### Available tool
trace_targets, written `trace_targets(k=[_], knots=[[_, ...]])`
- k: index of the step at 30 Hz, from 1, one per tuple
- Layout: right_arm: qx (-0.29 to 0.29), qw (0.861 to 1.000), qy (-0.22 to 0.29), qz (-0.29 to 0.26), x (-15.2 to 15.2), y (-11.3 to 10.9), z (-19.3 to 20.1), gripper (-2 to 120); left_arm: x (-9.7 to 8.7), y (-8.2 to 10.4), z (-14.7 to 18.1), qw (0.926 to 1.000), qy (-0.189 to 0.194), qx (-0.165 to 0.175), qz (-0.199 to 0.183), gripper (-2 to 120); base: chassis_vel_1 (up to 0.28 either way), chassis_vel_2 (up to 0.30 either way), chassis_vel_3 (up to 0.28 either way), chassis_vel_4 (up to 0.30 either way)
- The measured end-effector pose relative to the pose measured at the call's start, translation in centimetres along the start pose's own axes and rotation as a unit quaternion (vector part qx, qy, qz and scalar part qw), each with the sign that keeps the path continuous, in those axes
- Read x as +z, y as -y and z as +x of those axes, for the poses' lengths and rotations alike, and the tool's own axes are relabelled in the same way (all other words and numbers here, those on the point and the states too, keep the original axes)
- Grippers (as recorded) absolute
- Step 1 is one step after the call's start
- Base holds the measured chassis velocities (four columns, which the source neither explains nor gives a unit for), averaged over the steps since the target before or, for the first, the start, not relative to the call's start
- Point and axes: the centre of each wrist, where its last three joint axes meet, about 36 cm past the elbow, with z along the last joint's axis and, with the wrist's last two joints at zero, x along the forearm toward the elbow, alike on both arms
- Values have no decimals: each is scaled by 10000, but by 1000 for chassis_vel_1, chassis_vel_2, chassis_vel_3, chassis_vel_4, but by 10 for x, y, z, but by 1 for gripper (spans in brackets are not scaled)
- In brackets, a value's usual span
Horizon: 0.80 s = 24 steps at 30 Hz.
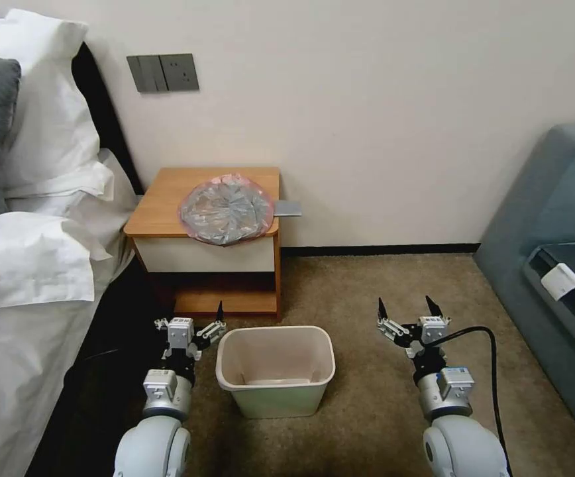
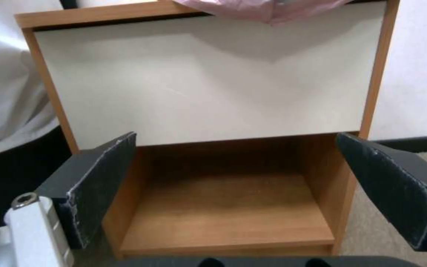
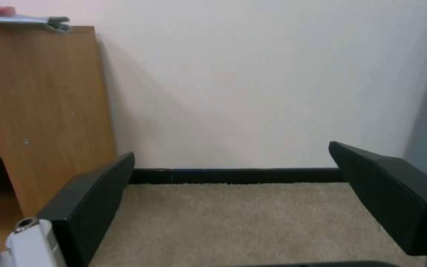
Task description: Pick up the garbage bag from the table and place it over the trash can.
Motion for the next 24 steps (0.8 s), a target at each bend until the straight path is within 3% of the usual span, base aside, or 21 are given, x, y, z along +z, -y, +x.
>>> trace_targets(k=[15,18,19,21,22,24], knots=[[0,10000,6,4,-1,0,1,100,-2,-1,1,10000,19,-11,7,100,0,0,0,0],[34,9998,190,23,-20,-3,18,100,-25,-9,9,9996,179,-189,112,100,0,0,0,0],[34,9998,190,23,-20,-3,18,100,-25,-9,9,9996,179,-189,112,100,0,0,0,0],[77,9993,375,37,-39,-6,35,100,-50,-17,20,9985,345,-361,210,100,0,0,0,0],[77,9993,375,37,-39,-6,35,100,-50,-17,20,9985,345,-361,210,100,0,0,0,0],[127,9983,561,57,-59,-8,51,100,-71,-23,30,9972,485,-490,295,100,0,0,0,0]])
